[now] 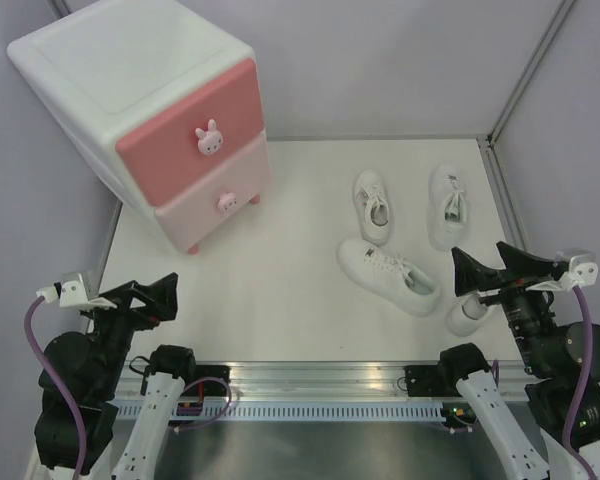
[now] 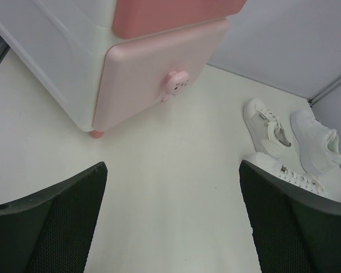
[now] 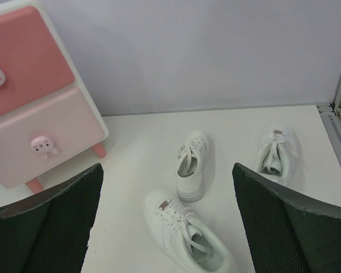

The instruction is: Place and organize the shoes in the shoe cabinet

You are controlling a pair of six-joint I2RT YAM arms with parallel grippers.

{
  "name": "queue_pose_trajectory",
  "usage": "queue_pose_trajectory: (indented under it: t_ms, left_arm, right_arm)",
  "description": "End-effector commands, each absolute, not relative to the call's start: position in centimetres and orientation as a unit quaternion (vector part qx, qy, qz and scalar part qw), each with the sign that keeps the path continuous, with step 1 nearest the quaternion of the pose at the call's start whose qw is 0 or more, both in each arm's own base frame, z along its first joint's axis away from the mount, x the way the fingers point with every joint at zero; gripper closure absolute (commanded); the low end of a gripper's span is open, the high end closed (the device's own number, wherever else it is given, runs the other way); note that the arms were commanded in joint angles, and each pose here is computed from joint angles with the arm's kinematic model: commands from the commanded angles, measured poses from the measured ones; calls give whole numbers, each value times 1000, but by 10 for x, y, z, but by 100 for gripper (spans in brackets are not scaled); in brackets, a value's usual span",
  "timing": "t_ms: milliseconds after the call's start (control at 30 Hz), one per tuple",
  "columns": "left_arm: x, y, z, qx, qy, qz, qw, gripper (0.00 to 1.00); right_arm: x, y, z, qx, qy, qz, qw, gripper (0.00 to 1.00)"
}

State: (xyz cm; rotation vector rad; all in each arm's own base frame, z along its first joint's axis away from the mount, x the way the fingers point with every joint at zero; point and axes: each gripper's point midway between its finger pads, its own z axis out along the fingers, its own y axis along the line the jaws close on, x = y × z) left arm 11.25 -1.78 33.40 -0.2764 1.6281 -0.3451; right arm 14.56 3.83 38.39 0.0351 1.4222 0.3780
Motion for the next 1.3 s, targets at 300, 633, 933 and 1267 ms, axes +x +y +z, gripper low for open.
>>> queue_pose_trajectory:
  t_ms: [300,633,933,1267]
  left_arm:
    - [129,-26,312,-129,753,-162,624,0]
    - [157,-39,282,-119,801,-164,564,0]
    - [190,-47,284,-95,787,-170,585,0]
    - [203,-37,254,-105,755,-152,629,0]
  right_arm:
    - [189,69,319,2,746,191,638,2]
    - [241,129,258,-76,783,267,557,2]
    - [307,231,231,-182,754,276,568,2]
    - [333,401,218,-291,698,310,575,2]
